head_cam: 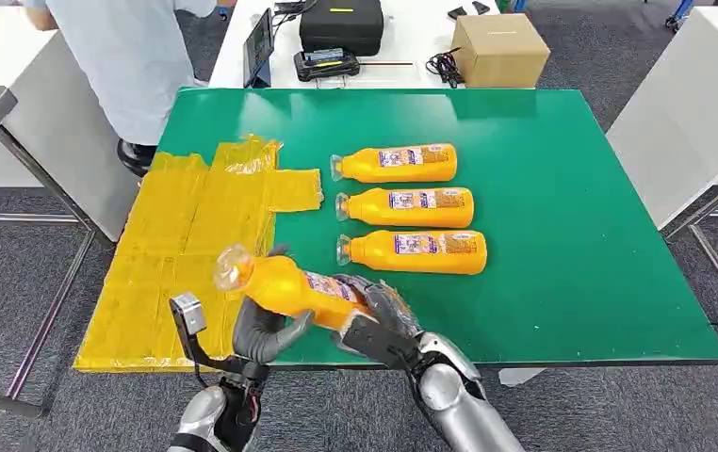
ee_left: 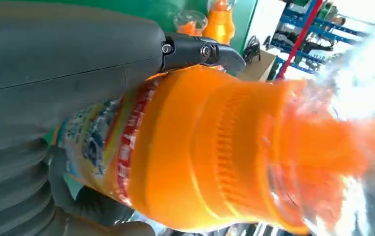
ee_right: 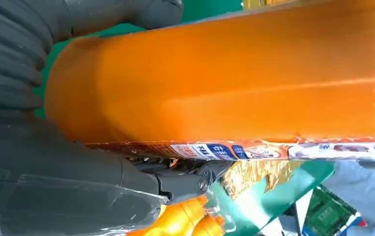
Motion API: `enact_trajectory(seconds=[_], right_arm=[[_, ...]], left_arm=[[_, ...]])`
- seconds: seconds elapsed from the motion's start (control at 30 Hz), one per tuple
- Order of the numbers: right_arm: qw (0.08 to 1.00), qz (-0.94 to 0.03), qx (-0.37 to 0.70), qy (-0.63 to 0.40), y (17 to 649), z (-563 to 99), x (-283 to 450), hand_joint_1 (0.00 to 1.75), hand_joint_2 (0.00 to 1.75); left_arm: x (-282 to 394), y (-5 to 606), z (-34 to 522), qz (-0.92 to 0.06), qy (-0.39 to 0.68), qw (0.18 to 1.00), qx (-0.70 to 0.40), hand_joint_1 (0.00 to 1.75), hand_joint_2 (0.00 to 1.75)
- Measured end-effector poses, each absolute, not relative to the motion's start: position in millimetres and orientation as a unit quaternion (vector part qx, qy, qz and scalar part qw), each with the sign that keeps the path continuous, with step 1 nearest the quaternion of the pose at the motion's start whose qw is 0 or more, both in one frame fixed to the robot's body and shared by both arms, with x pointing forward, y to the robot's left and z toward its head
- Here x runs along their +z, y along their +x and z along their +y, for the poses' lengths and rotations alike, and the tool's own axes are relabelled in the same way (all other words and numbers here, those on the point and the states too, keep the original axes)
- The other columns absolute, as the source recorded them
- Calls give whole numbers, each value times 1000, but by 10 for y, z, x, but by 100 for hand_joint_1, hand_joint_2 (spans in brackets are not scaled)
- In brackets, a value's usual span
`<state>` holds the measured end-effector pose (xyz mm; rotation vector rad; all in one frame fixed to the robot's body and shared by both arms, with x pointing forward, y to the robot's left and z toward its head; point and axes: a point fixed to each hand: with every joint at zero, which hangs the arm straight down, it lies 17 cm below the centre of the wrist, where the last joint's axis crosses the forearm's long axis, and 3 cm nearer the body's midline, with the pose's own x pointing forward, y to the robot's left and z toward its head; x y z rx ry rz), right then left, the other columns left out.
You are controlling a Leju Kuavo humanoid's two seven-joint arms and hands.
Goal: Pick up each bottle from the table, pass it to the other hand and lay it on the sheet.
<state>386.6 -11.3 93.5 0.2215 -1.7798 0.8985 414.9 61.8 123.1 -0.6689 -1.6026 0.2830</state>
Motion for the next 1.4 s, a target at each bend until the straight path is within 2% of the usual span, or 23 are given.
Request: enact_trajectory(seconds=[0.2,0.23,0.27,0.47,0.5,0.53,0.57,1.07,1.2,1.3,1.4], right_arm=[[521,-748,400,98,3759,82,962,175,175],[518,-749,401,102,3743,121,988,175,175],[516,-750,401,105,3739,141,1006,175,175],[518,-751,388,130,3714,234,1090,175,175],[520,-751,386,134,3711,237,1089,122,175],[521,-750,385,136,3709,238,1089,52,175],[521,-750,384,137,3709,239,1091,0,175],[527,-760,350,151,3828,253,1277,0,175],[529,-760,346,149,3845,229,1279,0,175],[536,-763,334,139,3859,149,1268,0,175],[542,-763,326,129,3854,39,1226,0,175]], left_arm=[[1273,4195,713,-693,-307,634,156,0,175],[1282,4192,708,-691,-313,632,157,161,175],[1294,4190,705,-691,-317,630,159,175,175],[1397,4209,692,-705,-320,616,147,175,175],[1402,4209,694,-706,-319,615,146,175,175],[1403,4209,694,-706,-319,615,145,175,175],[1406,4210,693,-707,-319,615,145,175,175],[1631,4245,849,-749,-271,590,134,175,175],[1641,4274,855,-779,-180,596,69,175,175],[1600,4316,826,-795,-47,604,-37,175,175],[1673,4329,821,-805,68,575,-133,175,175]])
